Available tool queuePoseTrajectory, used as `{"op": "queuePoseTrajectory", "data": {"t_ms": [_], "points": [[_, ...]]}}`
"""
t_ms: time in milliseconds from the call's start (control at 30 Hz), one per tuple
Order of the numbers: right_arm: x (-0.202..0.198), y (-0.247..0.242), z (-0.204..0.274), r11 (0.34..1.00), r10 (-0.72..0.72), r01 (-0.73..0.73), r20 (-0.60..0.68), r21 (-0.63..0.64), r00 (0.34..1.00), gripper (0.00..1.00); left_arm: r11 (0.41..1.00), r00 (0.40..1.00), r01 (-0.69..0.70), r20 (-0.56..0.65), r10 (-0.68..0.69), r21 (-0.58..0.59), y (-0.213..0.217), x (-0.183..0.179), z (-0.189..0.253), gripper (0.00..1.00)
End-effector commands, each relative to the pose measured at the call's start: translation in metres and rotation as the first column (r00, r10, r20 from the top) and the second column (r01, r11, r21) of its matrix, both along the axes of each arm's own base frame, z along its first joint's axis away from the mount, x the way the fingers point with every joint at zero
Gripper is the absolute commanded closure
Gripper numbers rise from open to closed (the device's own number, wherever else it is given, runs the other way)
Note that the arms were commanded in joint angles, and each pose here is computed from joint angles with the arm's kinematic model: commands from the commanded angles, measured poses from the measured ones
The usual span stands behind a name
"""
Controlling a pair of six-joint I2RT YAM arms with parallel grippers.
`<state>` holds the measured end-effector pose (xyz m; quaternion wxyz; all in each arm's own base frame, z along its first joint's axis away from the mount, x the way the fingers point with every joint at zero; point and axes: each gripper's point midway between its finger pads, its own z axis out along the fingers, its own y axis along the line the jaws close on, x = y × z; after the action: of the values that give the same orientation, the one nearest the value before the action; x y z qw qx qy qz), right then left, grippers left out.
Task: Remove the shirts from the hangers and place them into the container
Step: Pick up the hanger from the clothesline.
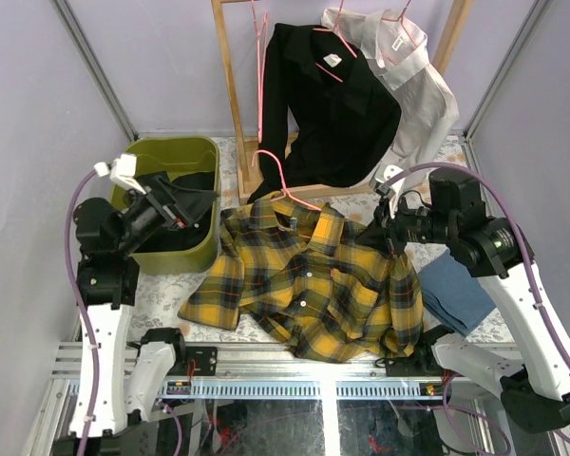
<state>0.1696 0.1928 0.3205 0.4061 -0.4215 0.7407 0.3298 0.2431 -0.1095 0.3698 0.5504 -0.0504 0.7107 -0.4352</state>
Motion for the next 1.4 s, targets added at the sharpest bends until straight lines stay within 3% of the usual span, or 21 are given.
{"op": "queuePoseTrajectory", "data": {"t_ms": [0, 167, 300, 600, 867, 1367], "points": [[-0.004, 0.009, 0.014, 0.997, 0.038, -0.038, -0.003, 0.061, 0.999, 1.0, 0.982, 0.98, 0.19, 0.049, -0.19, 0.018, -0.043, -0.008, 0.012, 0.11], [0.0, 0.01, 0.008, 0.998, 0.024, -0.023, -0.024, 0.05, 0.999, 1.0, 0.982, 0.977, 0.177, 0.111, -0.184, 0.068, -0.085, -0.013, 0.023, 0.13], [0.002, 0.01, 0.005, 0.999, 0.013, -0.011, -0.043, 0.046, 0.999, 1.0, 0.98, 0.968, 0.194, 0.152, -0.198, 0.042, -0.11, -0.013, 0.03, 0.15], [0.002, 0.009, -0.002, 1.0, 0.004, -0.002, -0.067, 0.03, 0.998, 1.0, 0.992, 0.958, 0.123, 0.259, -0.122, 0.011, -0.119, 0.0, 0.059, 0.23], [-0.002, 0.013, 0.006, 0.997, 0.036, -0.033, -0.049, 0.066, 0.998, 1.0, 0.979, 0.959, 0.197, 0.201, -0.202, 0.042, -0.147, 0.015, 0.033, 0.27], [-0.001, 0.011, 0.003, 0.998, 0.03, -0.027, -0.051, 0.051, 0.998, 1.0, 0.979, 0.953, 0.203, 0.229, -0.196, -0.007, -0.151, 0.015, 0.026, 0.56]]}}
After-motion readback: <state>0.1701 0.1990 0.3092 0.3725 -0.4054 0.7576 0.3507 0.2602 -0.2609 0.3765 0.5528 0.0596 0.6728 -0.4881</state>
